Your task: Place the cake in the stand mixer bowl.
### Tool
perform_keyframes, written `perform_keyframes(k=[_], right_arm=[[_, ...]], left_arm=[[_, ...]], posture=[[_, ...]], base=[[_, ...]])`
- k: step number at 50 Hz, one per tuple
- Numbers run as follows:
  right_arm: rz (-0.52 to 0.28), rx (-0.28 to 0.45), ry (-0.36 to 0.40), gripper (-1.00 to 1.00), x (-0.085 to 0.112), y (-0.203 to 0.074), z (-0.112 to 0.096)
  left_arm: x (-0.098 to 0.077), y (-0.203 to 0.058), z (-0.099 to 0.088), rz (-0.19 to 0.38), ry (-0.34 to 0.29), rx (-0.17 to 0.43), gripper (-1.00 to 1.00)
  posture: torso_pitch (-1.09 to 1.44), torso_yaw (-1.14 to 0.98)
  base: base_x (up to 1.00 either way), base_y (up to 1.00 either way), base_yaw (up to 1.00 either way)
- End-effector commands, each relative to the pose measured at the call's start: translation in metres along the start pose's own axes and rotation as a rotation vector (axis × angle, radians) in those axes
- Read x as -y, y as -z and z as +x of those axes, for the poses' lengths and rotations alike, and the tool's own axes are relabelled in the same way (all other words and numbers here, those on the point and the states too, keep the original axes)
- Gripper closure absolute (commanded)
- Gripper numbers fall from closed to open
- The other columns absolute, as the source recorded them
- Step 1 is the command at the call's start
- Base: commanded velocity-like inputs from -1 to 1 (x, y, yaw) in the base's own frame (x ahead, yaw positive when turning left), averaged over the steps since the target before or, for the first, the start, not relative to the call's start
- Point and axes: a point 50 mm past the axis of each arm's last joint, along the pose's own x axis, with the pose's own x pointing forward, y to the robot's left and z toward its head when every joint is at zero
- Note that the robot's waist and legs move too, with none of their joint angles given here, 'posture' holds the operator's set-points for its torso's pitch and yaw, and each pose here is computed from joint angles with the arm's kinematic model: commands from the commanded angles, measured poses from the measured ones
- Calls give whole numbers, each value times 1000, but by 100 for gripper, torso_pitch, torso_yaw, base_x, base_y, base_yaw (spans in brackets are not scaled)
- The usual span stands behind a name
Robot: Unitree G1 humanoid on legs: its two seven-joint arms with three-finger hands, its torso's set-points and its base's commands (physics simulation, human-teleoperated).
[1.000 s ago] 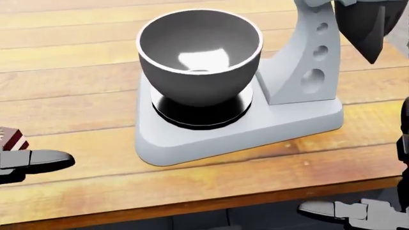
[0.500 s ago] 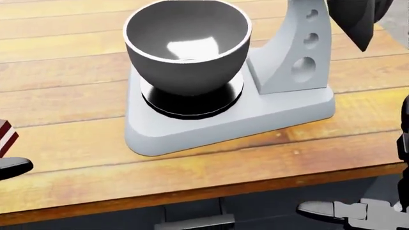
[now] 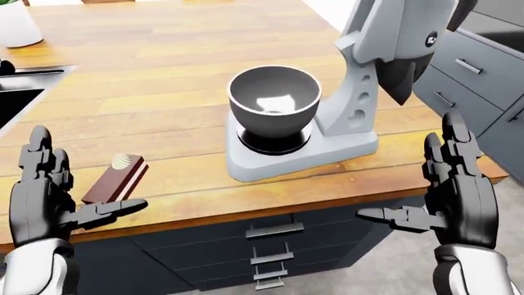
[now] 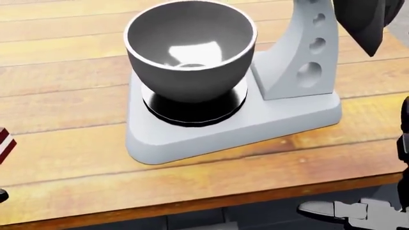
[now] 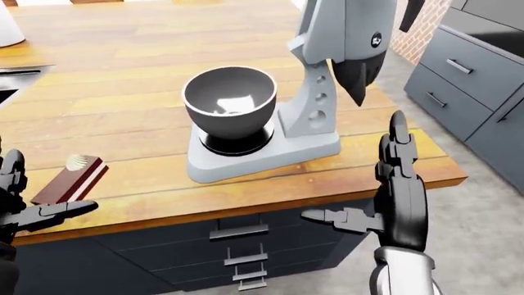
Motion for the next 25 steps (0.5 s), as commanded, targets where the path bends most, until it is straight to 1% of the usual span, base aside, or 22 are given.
perform_keyframes(k=[1, 3, 5, 6, 9, 11, 12, 14, 17, 21, 25], right_arm=[[-7, 80, 9, -100, 2, -14, -1], [-8, 82, 9, -100, 1, -14, -2], [-8, 84, 9, -100, 1, -15, -2], [-8, 84, 9, -100, 1, -15, -2], [-8, 84, 9, -100, 1, -15, -2], [-8, 85, 9, -100, 1, -15, -2], [-8, 85, 10, -100, 1, -15, -2], [-9, 85, 9, -100, 1, -15, -1], [-8, 86, 9, -100, 1, -15, -1], [-8, 88, 10, -100, 1, -15, -2], [-8, 89, 10, -100, 1, -16, -2]], left_arm=[[-4, -16, -1, 23, -5, 85, -100], [-5, -13, -2, 31, -3, 77, -100], [-3, -11, -1, 31, 6, 68, -100], [-2, -8, -1, 39, 14, 59, -100], [-4, -7, -1, 54, 7, 48, -100], [-3, 0, 0, 68, 9, 24, -100], [-1, 4, 0, 81, 33, 2, -100], [2, 13, 1, 99, 53, -40, -100], [6, 21, 2, 130, 70, -72, -100], [8, 26, 1, 149, 87, -95, -100], [13, 43, -1, 186, 131, -166, -100]], posture=[[0, 0], [0, 0], [0, 0], [0, 0], [0, 0], [0, 0], [0, 0], [0, 0], [0, 0], [0, 0], [0, 0]], base=[[0, 0, 0], [0, 0, 0], [0, 0, 0], [0, 0, 0], [0, 0, 0], [0, 0, 0], [0, 0, 0], [0, 0, 0], [0, 0, 0], [0, 0, 0], [0, 0, 0]])
